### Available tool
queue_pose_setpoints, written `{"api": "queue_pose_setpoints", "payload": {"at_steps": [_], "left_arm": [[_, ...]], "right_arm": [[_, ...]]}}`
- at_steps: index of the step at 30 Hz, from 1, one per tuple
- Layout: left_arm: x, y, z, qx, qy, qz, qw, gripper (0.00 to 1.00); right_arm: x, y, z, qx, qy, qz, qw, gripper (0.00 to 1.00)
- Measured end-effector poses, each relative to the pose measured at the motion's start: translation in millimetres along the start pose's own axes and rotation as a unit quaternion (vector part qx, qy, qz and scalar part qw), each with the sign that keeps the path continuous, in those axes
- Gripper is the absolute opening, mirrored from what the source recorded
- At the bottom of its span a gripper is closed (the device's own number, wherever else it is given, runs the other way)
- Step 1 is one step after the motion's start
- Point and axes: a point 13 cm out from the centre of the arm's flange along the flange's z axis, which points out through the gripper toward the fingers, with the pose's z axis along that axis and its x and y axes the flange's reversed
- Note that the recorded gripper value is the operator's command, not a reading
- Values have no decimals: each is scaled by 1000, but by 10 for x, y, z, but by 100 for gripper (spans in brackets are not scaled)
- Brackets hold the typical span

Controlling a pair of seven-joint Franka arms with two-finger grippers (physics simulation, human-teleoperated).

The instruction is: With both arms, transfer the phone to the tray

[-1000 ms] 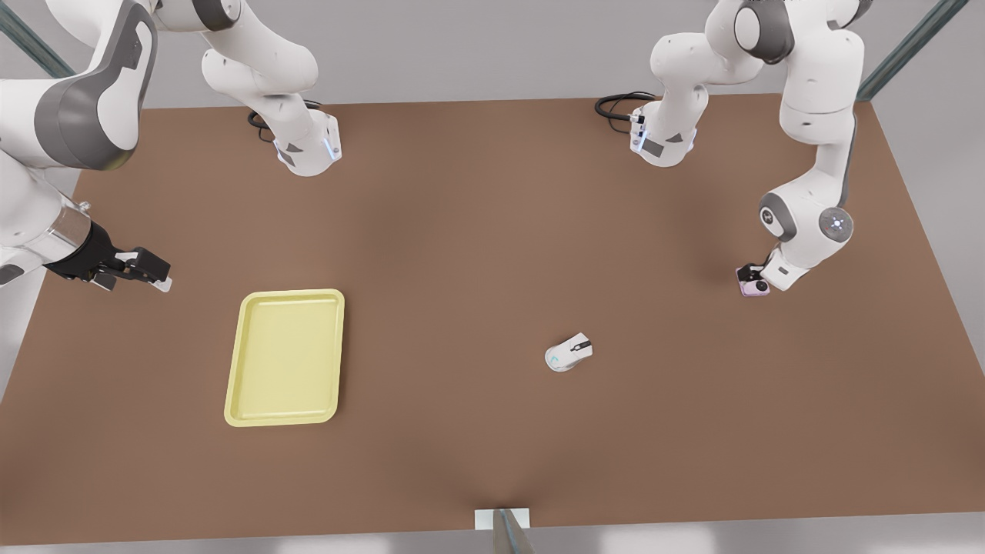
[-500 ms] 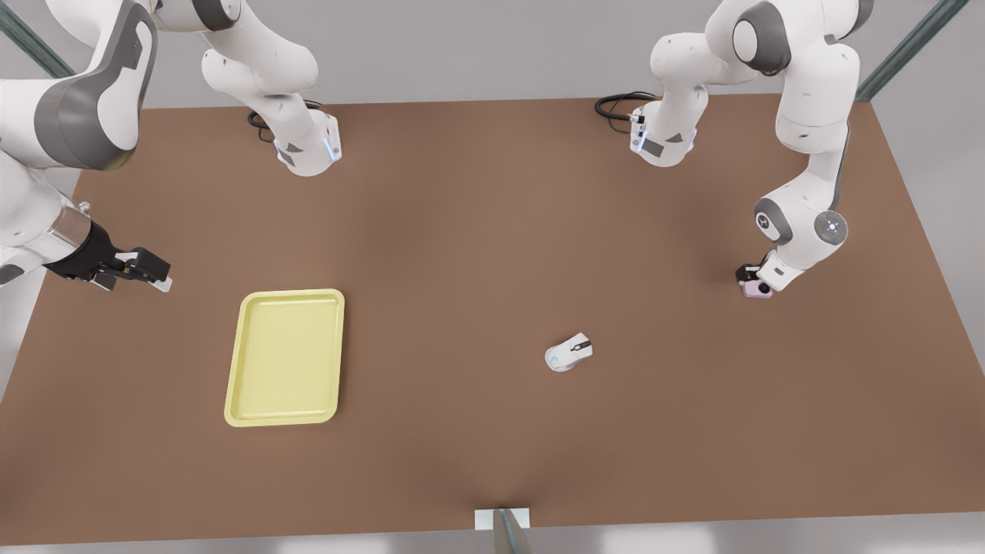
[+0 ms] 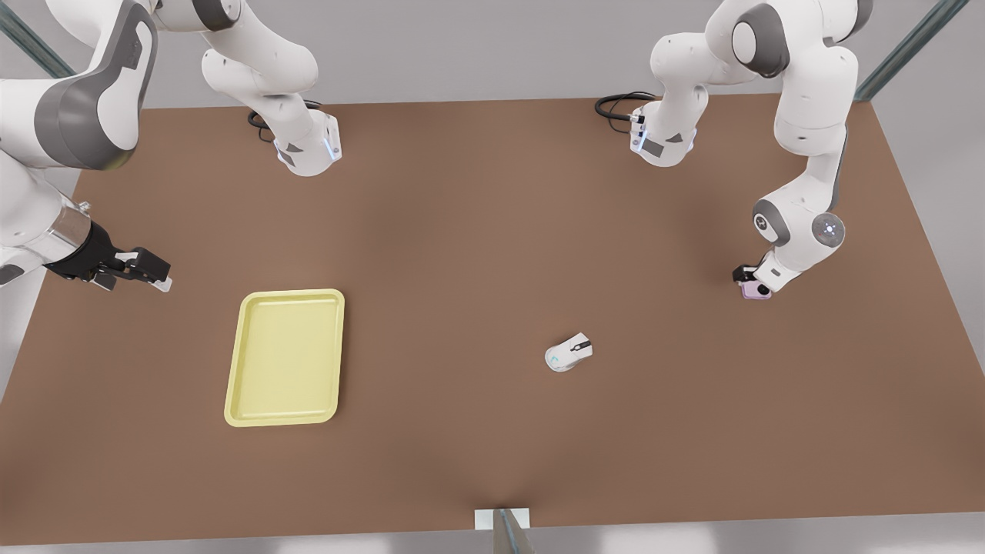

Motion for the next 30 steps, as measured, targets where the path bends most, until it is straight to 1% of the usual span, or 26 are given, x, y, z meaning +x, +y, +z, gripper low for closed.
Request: {"api": "queue_pose_setpoints", "payload": {"at_steps": [8,11,14,17,20,24,27,30], "left_arm": [[-138,-77,-142,6,-9,11,1000,81],[-461,-336,-349,15,-27,38,999,81],[-944,-892,-731,28,-49,84,995,81],[-1523,-1779,-1256,35,-72,145,986,81],[-1852,-3062,-1671,42,-76,209,974,81],[-1892,-4912,-1976,49,-67,262,962,81],[-1792,-6076,-1998,76,-60,261,960,81],[-1730,-6903,-1848,92,-62,242,964,81]], "right_arm": [[0,3,0,0,0,0,1000,100],[0,6,0,0,0,-1,1000,100],[0,5,0,1,0,-1,1000,100],[0,5,0,1,0,0,1000,100],[0,5,0,0,0,0,1000,100],[0,5,0,1,0,0,1000,100],[0,5,0,1,0,0,1000,100],[0,4,0,1,0,0,1000,100]]}}
